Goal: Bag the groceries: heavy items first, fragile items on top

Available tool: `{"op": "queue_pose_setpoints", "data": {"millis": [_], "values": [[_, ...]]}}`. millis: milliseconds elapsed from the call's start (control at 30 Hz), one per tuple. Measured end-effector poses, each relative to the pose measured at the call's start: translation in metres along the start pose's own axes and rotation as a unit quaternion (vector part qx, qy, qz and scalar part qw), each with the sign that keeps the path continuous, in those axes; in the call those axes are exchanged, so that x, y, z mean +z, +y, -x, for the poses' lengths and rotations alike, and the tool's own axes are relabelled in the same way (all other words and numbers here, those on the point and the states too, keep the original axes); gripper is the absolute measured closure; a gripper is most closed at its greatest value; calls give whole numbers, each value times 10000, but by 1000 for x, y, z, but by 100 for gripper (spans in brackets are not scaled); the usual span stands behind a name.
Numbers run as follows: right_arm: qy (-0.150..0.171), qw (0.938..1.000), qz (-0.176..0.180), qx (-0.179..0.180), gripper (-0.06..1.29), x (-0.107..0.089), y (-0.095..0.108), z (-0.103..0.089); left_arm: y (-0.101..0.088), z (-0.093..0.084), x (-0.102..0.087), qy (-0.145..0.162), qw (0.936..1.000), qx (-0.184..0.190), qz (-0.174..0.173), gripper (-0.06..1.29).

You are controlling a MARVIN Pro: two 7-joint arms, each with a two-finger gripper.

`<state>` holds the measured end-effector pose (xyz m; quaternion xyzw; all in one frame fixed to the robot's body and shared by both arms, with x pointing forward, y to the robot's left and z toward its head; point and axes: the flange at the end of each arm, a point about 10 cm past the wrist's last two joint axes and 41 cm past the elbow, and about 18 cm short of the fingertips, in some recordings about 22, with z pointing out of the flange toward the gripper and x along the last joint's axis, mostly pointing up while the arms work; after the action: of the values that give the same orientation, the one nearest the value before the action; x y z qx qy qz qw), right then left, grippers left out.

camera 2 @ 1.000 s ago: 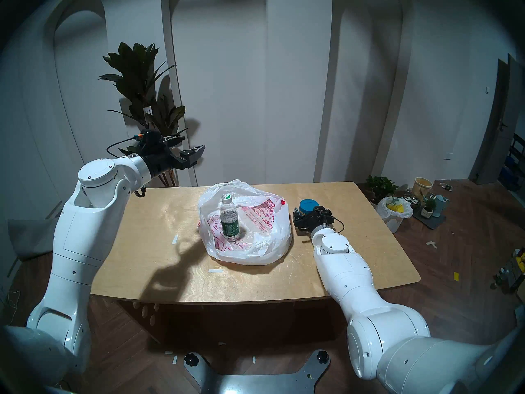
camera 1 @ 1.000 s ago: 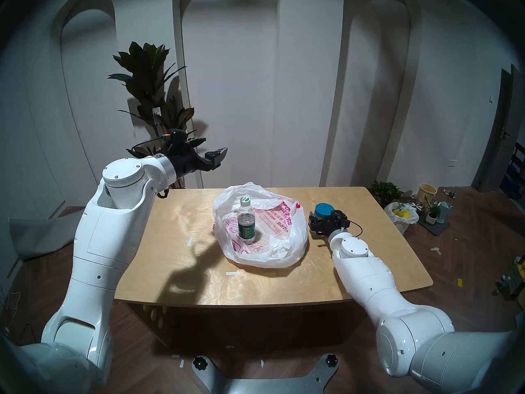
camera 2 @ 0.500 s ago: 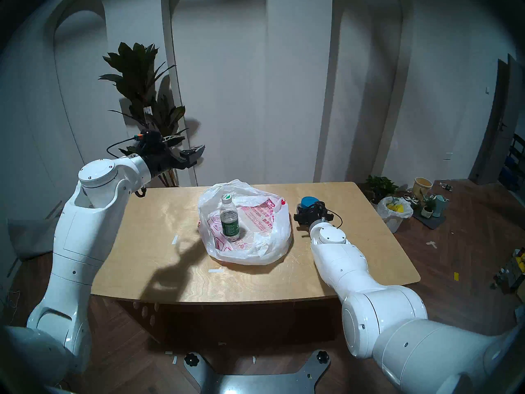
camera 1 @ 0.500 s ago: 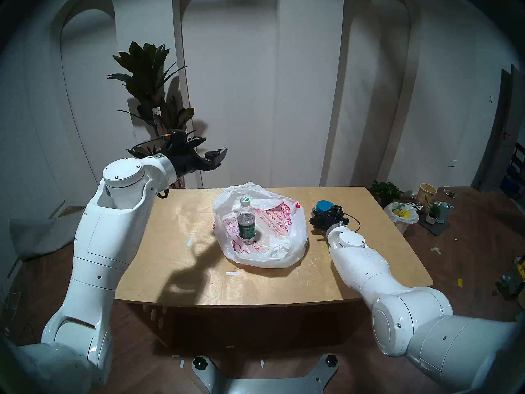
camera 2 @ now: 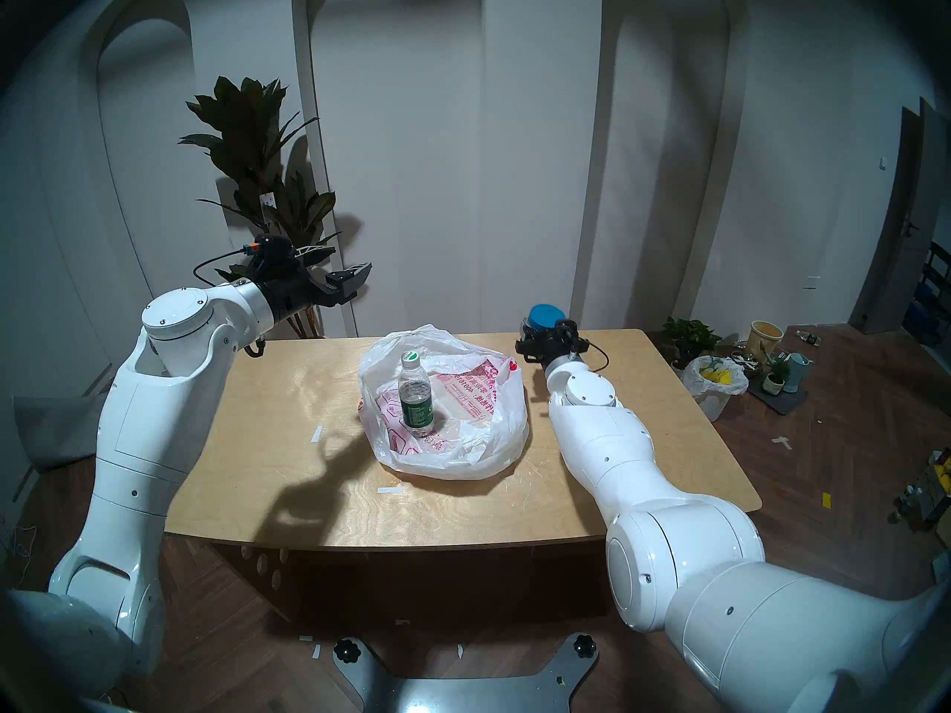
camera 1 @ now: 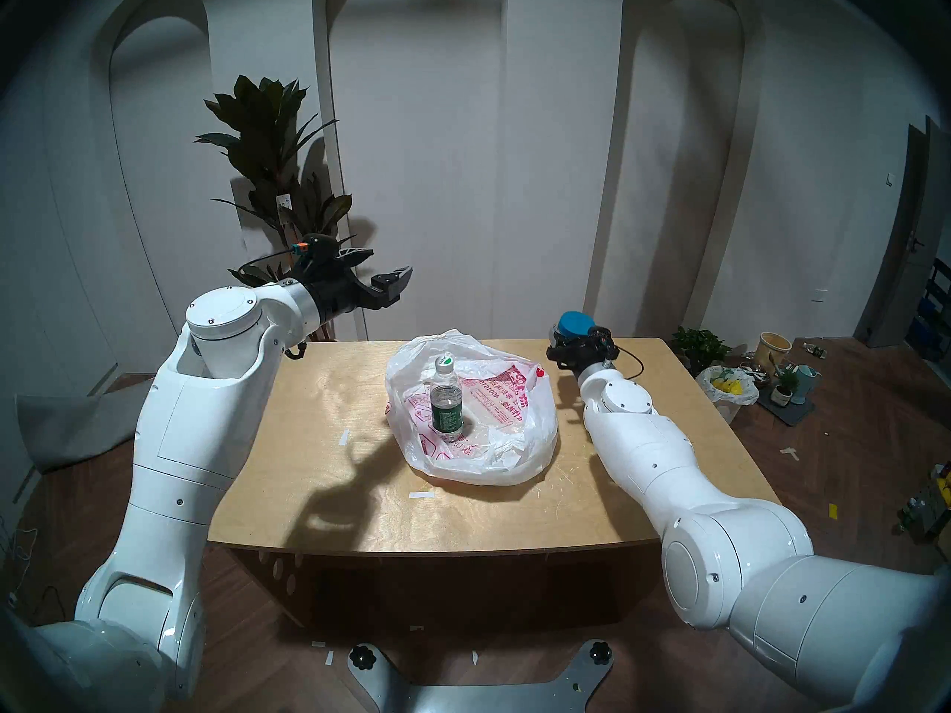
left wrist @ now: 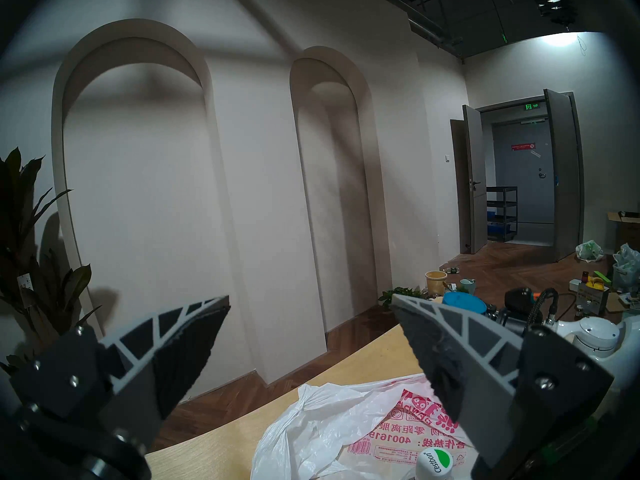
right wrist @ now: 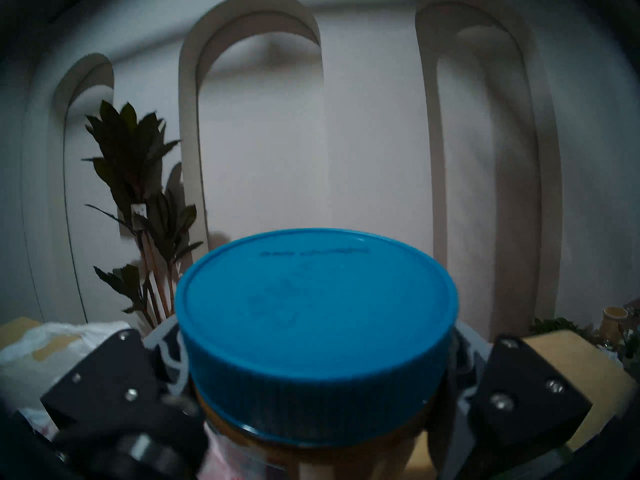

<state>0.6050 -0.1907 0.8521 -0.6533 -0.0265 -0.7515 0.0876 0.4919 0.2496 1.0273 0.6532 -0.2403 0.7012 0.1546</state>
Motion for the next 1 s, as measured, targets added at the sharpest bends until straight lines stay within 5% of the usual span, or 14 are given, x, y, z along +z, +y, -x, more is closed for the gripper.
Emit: {"op": "queue_pose_setpoints", "data": {"millis": [267,567,1000], "values": [[417,9966,-703,78,43,19,-62,-30,0,0,0,2,10000,-3,4,0],[227,9907,-1317,271,43,0,-130,-3,0,0,0,7,10000,9,9,0],[-286,9940,-1029,234,43,-35,-133,48,-1,0,-1,5,10000,50,26,0]]}}
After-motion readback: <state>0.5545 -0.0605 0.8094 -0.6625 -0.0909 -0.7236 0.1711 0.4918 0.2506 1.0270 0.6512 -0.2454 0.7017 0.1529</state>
